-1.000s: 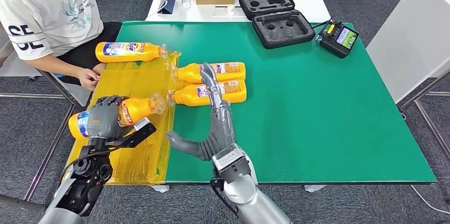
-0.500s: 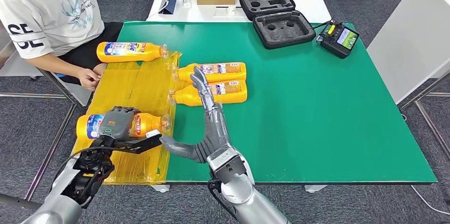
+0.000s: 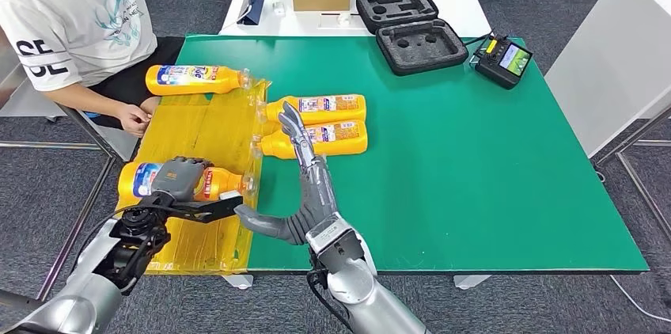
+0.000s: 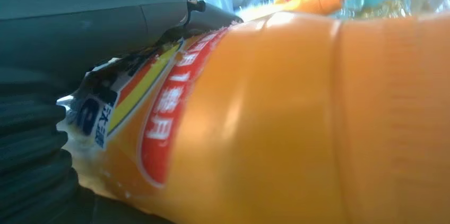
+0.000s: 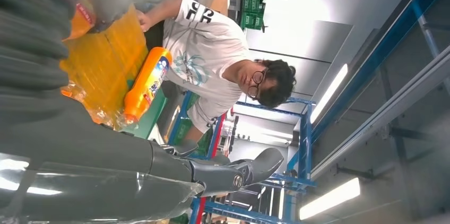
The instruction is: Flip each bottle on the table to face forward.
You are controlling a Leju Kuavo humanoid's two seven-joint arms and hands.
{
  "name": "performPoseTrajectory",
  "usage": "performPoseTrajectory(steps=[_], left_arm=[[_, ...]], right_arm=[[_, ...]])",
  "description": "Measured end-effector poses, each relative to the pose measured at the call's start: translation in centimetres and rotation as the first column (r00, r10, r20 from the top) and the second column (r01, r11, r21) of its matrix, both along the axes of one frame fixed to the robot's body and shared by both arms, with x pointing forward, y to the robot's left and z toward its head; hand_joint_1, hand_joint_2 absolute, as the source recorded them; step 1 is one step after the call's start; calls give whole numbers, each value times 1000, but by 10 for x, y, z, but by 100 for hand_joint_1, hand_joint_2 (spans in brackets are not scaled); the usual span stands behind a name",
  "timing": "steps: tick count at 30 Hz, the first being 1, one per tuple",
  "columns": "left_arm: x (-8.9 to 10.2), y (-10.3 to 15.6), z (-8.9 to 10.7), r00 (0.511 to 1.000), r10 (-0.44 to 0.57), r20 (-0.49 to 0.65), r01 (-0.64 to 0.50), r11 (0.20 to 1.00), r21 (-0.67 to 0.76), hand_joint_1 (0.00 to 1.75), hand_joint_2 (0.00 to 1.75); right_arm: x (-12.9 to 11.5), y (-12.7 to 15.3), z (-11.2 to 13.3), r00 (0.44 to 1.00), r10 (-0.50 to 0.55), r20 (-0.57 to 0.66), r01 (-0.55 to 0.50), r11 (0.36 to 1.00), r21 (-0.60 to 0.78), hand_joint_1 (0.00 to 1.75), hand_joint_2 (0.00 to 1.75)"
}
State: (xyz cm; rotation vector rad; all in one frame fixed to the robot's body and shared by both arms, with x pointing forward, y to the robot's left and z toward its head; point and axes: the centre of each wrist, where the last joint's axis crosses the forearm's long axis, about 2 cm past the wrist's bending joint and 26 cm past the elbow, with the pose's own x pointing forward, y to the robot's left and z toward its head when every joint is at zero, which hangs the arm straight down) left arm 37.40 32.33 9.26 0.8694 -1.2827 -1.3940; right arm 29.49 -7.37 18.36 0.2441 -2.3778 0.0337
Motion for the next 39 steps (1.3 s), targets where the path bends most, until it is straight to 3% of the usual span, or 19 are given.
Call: performPoseTrajectory(steps=[3,9,24,30,32,34,36,39], left_arm=[[5,3,2,995,-32,-96,23,996,-92,0,0],[17,12,9,965,-109,-240,37,957,-287,0,0],[27,22,17,933,-150,-327,-47,850,-524,0,0],[23,26,12,954,-154,-257,-85,685,-724,0,0],[19,25,9,981,-86,-171,-78,637,-767,0,87],[13,20,3,997,57,-47,-72,599,-797,0,175],[5,15,-2,968,239,80,-68,551,-832,0,175],[-9,12,-3,857,474,203,-25,431,-902,0,175]], right_arm=[[0,0,-2,1000,3,-5,-3,1000,-4,0,175],[2,2,-4,1000,6,-14,-6,1000,-14,0,175],[5,2,-11,999,-2,-34,0,999,-49,0,175],[5,2,-15,999,-8,-34,5,997,-73,0,175],[4,2,-16,999,-11,-34,8,997,-82,0,175],[3,2,-17,1000,-20,-25,17,995,-100,0,175],[3,2,-18,999,-48,-2,47,990,-135,0,175],[3,0,-20,990,-127,57,136,969,-207,0,175]])
